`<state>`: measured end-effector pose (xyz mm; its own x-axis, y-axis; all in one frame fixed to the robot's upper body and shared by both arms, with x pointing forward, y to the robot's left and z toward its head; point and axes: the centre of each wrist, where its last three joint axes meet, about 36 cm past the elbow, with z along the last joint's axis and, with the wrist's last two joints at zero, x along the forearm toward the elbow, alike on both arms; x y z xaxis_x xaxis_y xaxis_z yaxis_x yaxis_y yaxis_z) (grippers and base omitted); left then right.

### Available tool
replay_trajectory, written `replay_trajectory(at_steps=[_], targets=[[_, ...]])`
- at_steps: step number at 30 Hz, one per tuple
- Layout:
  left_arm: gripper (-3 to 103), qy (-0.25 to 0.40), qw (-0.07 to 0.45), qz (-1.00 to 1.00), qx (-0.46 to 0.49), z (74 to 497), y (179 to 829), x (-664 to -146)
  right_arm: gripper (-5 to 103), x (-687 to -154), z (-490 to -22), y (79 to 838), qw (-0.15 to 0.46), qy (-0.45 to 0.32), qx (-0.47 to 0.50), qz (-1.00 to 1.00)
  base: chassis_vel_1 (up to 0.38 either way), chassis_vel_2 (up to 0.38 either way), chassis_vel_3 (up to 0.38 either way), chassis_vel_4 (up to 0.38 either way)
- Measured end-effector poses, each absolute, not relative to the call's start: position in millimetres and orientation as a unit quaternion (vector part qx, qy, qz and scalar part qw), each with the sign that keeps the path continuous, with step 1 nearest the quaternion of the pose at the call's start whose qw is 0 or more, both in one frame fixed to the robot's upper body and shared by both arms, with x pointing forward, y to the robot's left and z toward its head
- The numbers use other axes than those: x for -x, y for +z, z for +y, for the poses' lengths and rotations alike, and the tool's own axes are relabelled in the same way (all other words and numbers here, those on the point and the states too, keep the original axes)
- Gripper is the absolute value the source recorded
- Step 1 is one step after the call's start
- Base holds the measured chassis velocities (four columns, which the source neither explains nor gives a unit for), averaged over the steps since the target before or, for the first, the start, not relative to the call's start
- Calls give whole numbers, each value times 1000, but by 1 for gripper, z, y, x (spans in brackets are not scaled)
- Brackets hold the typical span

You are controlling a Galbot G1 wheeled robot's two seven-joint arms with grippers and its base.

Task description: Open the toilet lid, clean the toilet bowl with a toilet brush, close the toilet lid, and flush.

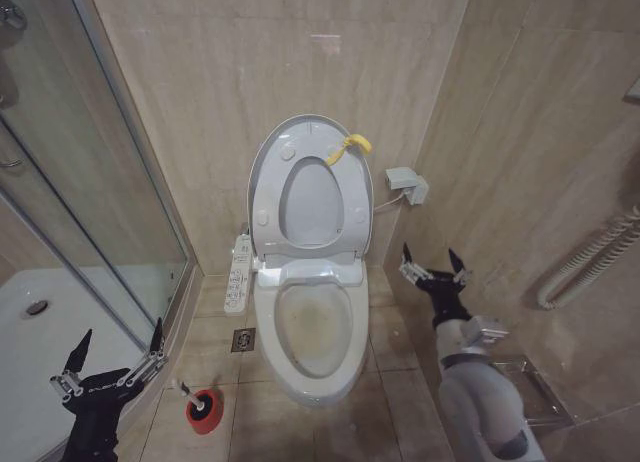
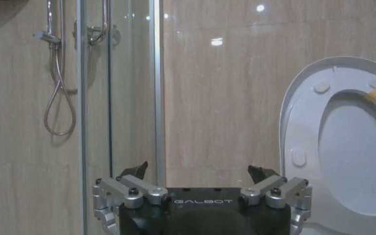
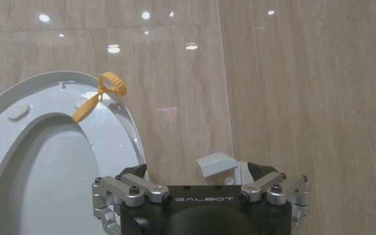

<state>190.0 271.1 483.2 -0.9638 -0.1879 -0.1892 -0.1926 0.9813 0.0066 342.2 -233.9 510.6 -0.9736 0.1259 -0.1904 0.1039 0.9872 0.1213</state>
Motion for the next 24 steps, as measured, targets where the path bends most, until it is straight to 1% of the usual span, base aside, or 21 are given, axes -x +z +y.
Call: replay_trajectory(at_steps=[5,7,8,10,12,24], targets=[[100,12,94,991,96,271,483,-190,100,-344,-234,514,103,56,-56,992,0,0,0,0],[100,13,94,991,96,271,483,-190,100,-364,-236,514,107,55,-53,991,0,0,0,0],[100,13,94,991,96,271,483,-190,100,-364,-236,514,107,55,-53,991,0,0,0,0],[100,12,94,991,96,271,483,-190,100,-394,-241,513,109,51,-49,992,0,0,0,0],[100,12,94,991,96,271,483,-190,100,-409,-243,514,109,49,-48,992,0,0,0,0],[100,12,94,991,96,271,483,-190,100,-437,-247,512,108,45,-55,992,0,0,0,0]])
